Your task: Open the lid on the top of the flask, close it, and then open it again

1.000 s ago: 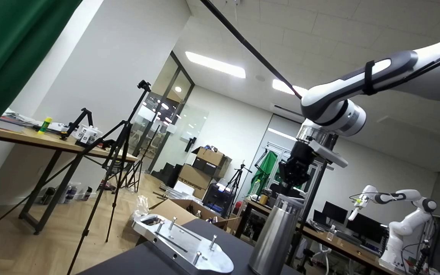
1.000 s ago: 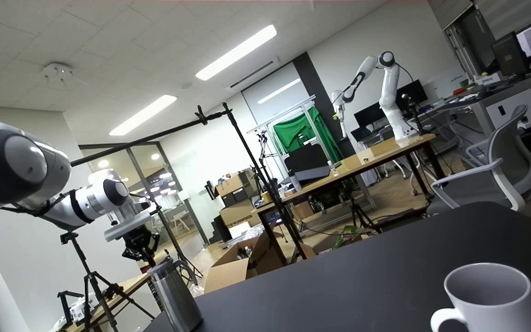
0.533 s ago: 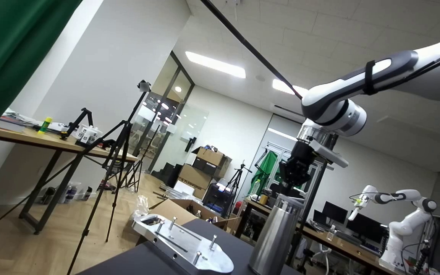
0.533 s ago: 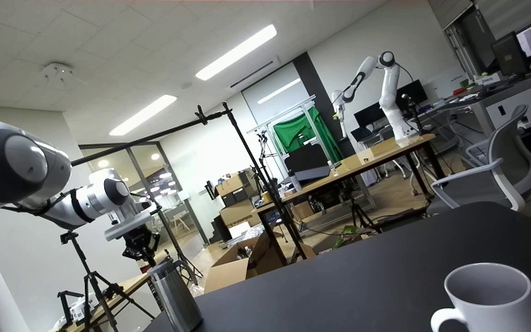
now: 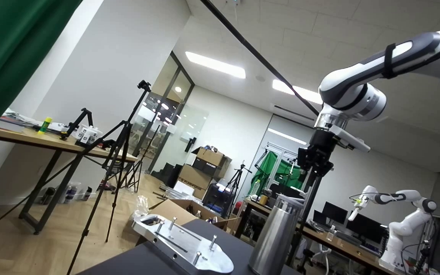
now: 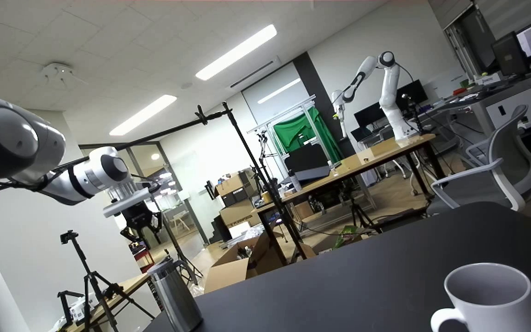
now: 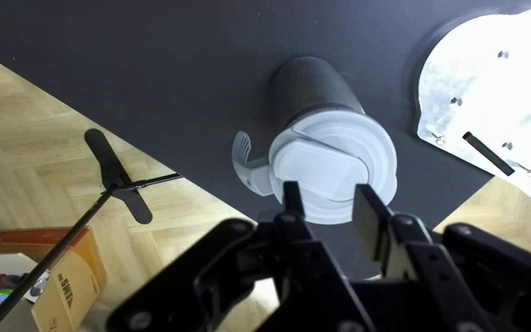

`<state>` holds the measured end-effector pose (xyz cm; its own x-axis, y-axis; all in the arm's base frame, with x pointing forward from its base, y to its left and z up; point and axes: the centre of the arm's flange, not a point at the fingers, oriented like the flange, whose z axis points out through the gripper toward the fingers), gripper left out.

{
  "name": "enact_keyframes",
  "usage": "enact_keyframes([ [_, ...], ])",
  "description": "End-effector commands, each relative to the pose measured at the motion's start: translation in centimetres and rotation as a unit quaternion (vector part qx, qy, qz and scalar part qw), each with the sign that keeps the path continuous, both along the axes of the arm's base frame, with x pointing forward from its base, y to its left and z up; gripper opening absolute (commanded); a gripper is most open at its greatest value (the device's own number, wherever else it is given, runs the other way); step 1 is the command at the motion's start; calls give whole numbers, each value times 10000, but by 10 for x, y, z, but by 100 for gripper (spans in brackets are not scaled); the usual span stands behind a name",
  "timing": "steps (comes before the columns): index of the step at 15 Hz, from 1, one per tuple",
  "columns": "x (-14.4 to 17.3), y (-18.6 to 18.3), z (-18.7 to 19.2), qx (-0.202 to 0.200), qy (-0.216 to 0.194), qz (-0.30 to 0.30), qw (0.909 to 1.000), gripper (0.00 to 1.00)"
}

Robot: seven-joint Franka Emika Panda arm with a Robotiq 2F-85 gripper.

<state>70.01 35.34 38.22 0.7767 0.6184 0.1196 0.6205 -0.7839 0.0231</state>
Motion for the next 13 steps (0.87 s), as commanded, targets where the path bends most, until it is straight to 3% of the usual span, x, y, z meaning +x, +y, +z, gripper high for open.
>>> enact_keyframes([
  [1,-25,-30,24,-48,271,-174,9995,67],
  [6,-44,-51,33,-119,441,-202,9988,100],
  [7,-14,-34,28,-104,318,-164,9993,82],
  [10,-22,-38,29,-156,381,-163,9990,100],
  [13,-24,-39,29,-171,403,-157,9989,100],
])
